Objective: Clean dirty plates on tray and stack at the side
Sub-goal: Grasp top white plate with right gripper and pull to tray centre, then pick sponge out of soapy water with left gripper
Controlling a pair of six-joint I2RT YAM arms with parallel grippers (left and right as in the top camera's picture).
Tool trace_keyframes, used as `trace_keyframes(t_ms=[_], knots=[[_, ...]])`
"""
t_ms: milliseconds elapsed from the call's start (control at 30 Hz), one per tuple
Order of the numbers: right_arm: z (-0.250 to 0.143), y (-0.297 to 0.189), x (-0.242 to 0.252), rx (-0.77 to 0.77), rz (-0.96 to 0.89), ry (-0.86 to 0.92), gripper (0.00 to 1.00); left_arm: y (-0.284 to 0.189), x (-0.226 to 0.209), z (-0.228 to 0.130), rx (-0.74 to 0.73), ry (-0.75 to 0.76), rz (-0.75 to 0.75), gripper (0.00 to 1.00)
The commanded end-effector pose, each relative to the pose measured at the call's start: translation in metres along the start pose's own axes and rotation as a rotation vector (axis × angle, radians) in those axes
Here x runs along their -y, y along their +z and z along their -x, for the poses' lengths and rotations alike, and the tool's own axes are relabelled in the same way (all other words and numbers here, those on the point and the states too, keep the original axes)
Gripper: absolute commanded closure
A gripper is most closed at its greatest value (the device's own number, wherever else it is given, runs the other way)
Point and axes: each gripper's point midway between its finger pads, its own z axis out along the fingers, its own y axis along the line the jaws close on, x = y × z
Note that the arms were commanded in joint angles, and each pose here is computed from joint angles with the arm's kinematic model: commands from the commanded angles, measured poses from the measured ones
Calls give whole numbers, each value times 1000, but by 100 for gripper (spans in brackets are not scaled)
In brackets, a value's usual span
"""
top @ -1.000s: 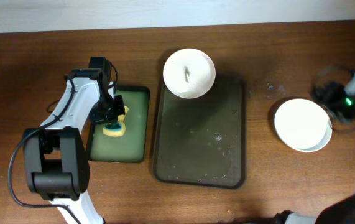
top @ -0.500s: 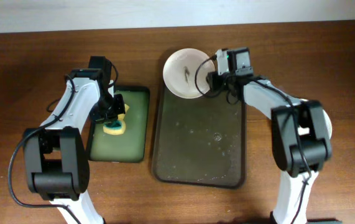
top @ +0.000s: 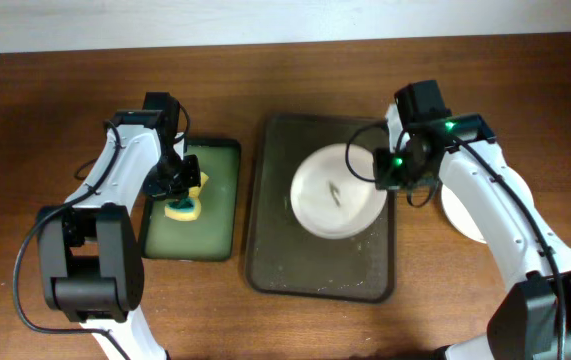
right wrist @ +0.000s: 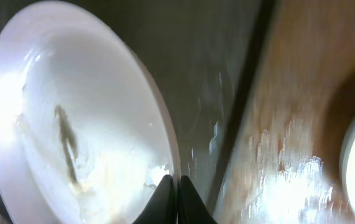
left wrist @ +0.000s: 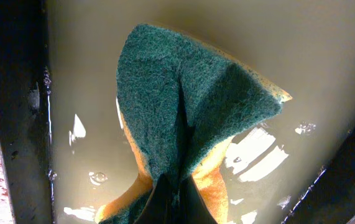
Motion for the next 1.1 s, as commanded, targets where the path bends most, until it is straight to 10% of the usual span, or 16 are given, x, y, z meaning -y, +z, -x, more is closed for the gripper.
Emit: trace_keyframes(t_ms=[0,100,133,500,700,1067], knots=[[-33,44,13,-89,-27,177,96,-6,2,3,21,24,-11,100],[-40,78,4,-59,60,335,91,-6,2,3,23,24,-12,100],[-36,80,-11,-54,156,331,61,-6,2,4,24,24,-12,100],[10,-5,0,168,16,-96,50,34,10,12,116,35,-33,100],[-11,35,10,16,-7,-77,48,61,19,-9,100,75,-23,100],[-21,110,10,-142,42,-120,63,-83,68,25,119,118,-209,100]])
